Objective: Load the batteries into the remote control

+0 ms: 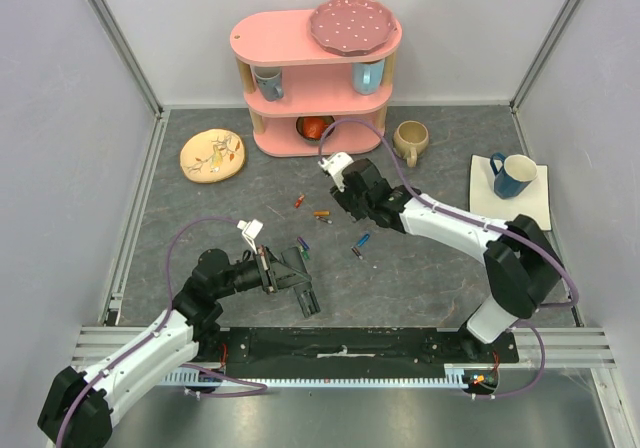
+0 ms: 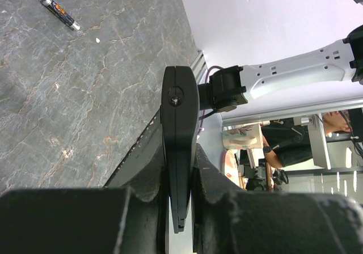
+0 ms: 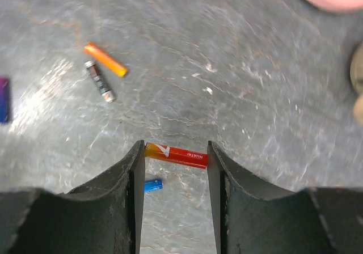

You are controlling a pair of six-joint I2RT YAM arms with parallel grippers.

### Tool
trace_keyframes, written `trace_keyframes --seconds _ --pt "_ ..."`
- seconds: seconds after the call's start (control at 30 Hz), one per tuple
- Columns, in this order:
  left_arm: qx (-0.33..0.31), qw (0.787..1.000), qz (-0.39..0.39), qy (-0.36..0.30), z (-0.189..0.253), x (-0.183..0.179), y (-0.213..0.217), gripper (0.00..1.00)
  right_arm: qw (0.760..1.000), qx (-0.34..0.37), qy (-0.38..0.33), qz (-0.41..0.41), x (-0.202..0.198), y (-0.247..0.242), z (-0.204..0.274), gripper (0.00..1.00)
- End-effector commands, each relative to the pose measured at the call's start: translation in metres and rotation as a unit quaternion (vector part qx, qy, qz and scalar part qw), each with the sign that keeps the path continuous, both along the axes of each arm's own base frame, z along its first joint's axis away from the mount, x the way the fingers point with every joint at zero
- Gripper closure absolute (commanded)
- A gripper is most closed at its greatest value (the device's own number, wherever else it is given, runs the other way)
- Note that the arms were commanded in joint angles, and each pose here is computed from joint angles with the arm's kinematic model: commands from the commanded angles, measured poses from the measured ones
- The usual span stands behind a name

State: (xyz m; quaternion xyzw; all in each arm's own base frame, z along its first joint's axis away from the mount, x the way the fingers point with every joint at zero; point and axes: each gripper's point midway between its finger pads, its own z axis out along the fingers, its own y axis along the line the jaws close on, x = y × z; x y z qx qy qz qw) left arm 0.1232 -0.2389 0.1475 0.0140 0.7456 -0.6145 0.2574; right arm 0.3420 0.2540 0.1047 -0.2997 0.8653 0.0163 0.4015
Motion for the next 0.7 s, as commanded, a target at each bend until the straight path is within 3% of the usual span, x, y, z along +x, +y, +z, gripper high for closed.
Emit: trace_keyframes --seconds 0.0,0.27,0.53,0.63,0.67 --pt "0.0 1.0 0.005 -0.027 0.004 0.004 0.0 0.98 0.969 -0.063 -0.032 0.237 -0.018 0.019 0.004 1.0" --pt "-0.002 0.999 0.004 -0.033 0.005 0.002 0.001 0.98 0.95 -0.12 0.031 0.286 -0.018 0.022 -0.056 1.0" --pt "0.001 0.999 0.009 -0.041 0.007 0.002 0.004 0.98 0.948 -0.086 0.064 0.298 -0.023 0.033 -0.076 1.0" --pt "0.004 0.999 0.009 -0.041 0.007 0.002 0.004 0.98 0.947 -0.08 0.077 0.301 -0.026 0.033 -0.082 0.94" --pt "0.005 0.999 0.01 -0.041 0.007 0.003 0.004 0.98 0.946 -0.081 0.083 0.302 -0.028 0.032 -0.085 0.87"
